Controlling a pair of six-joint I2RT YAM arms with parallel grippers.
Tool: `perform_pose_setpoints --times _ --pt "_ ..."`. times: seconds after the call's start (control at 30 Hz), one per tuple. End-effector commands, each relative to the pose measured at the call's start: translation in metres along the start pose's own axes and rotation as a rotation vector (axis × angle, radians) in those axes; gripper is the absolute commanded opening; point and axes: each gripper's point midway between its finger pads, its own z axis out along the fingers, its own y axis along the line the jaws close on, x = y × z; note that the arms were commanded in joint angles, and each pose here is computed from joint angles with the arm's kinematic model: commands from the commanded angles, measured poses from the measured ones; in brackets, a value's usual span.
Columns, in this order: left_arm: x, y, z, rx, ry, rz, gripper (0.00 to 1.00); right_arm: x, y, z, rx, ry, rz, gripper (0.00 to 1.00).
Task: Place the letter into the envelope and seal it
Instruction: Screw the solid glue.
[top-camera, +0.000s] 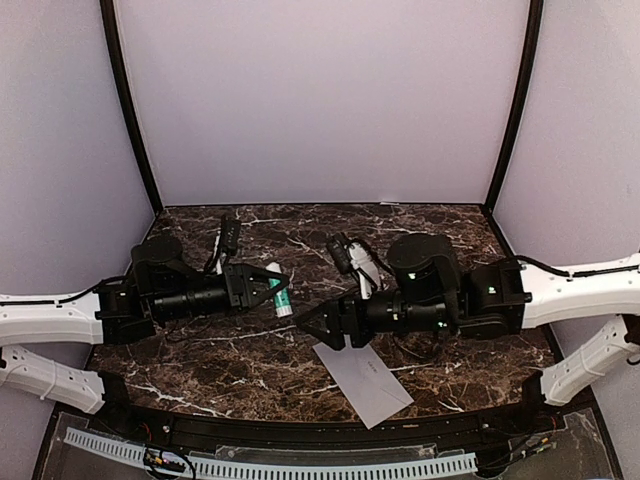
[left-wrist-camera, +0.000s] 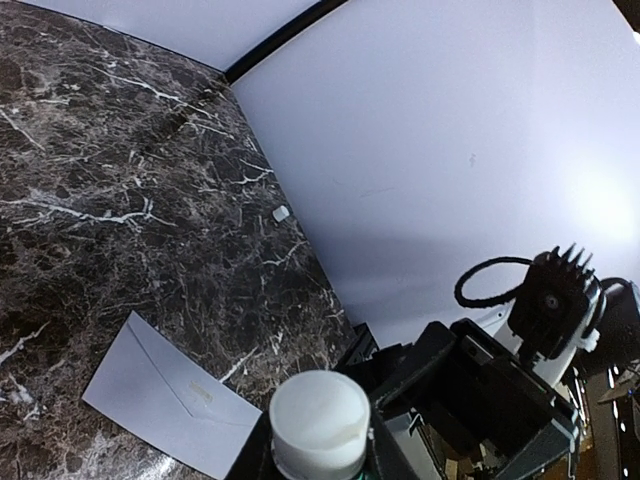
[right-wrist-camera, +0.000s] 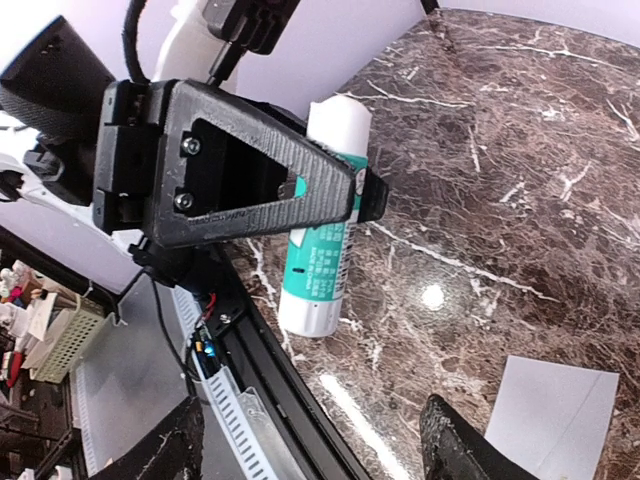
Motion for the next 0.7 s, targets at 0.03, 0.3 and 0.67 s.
perform_pose_setpoints --times 0.03,0.3,0.67 --pt "0.004 -0.041 -0.014 0.183 0.049 0.095 0.00 -0.029 0.039 -0.033 -0.305 -0.160 0.034 0.73" --pt "0.001 -0.112 -0.042 0.538 0.056 0.167 0.00 -0.057 0.066 -0.072 -0.572 -0.324 0.072 0.77" --pt "0.002 -0.137 -0.055 0.667 0.072 0.203 0.00 -0.051 0.098 -0.044 -0.644 -0.230 0.033 0.68"
